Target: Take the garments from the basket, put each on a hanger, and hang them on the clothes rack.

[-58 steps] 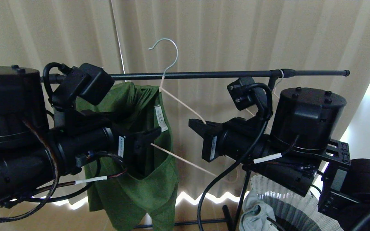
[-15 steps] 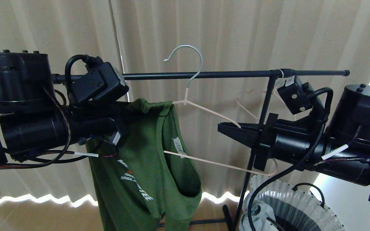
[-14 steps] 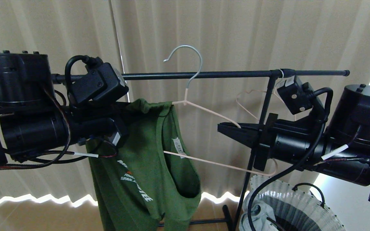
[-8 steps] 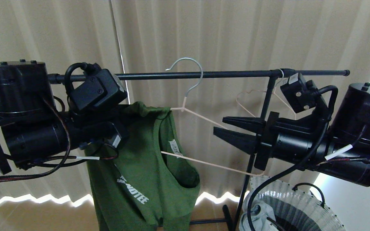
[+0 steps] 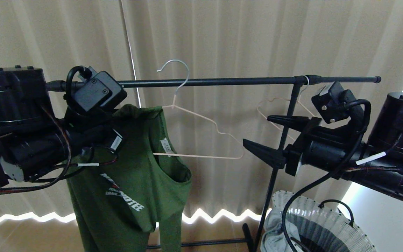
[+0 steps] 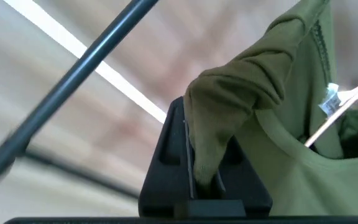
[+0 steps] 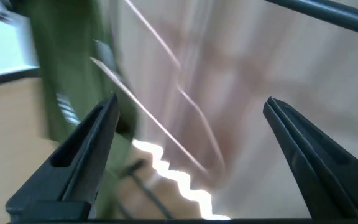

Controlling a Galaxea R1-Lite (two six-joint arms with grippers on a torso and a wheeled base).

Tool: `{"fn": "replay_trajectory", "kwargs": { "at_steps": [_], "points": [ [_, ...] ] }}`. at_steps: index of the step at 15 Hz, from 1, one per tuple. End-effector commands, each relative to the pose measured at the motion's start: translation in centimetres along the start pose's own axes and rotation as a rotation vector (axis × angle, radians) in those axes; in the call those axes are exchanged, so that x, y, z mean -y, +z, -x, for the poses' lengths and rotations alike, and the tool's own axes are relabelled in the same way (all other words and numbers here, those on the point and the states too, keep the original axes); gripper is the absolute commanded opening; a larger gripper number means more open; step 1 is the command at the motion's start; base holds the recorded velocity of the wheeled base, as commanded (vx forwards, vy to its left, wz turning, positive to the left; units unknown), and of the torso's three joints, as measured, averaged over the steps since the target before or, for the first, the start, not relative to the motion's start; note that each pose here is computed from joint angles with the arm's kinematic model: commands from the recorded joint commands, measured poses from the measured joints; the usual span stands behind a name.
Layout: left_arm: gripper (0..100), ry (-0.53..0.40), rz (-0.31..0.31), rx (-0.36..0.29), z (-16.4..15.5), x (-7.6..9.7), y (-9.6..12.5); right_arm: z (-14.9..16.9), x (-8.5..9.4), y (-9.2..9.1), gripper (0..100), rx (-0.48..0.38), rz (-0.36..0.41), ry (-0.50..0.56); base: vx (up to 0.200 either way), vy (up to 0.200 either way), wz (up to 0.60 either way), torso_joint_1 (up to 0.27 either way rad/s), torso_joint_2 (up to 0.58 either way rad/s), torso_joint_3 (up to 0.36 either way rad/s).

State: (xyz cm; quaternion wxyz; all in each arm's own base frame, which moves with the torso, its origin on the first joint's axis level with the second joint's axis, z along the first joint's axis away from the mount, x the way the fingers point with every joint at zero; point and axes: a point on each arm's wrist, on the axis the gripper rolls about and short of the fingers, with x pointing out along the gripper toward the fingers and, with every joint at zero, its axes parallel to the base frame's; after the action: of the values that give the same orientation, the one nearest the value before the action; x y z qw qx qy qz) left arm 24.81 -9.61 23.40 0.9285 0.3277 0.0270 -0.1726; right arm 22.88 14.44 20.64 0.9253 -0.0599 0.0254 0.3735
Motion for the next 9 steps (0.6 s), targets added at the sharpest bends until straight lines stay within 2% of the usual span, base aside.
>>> {"fn": "replay_trajectory", "kwargs": {
  "at_steps": [1,6,9],
  "points": [
    [0,0.03,0.024,-0.026,-0.15,-0.15,-0.2,0.05,0.13,-0.43,100,-0.018,0.0,-0.029,0.0,0.0,0.0,0.0,0.0,0.0],
    [0,0.17,0.074,-0.113,0.0,-0.77,-0.43,-0.08,0.28,-0.79,100,-0.041,-0.001,-0.112,0.0,0.0,0.0,0.0,0.0,0.0],
    [0,0.191,0.144,-0.098,-0.01,-0.91,-0.03,-0.49,-0.24,-1.07,100,-0.052,-0.008,-0.102,0.0,0.0,0.0,0.0,0.0,0.0]
  ]
}}
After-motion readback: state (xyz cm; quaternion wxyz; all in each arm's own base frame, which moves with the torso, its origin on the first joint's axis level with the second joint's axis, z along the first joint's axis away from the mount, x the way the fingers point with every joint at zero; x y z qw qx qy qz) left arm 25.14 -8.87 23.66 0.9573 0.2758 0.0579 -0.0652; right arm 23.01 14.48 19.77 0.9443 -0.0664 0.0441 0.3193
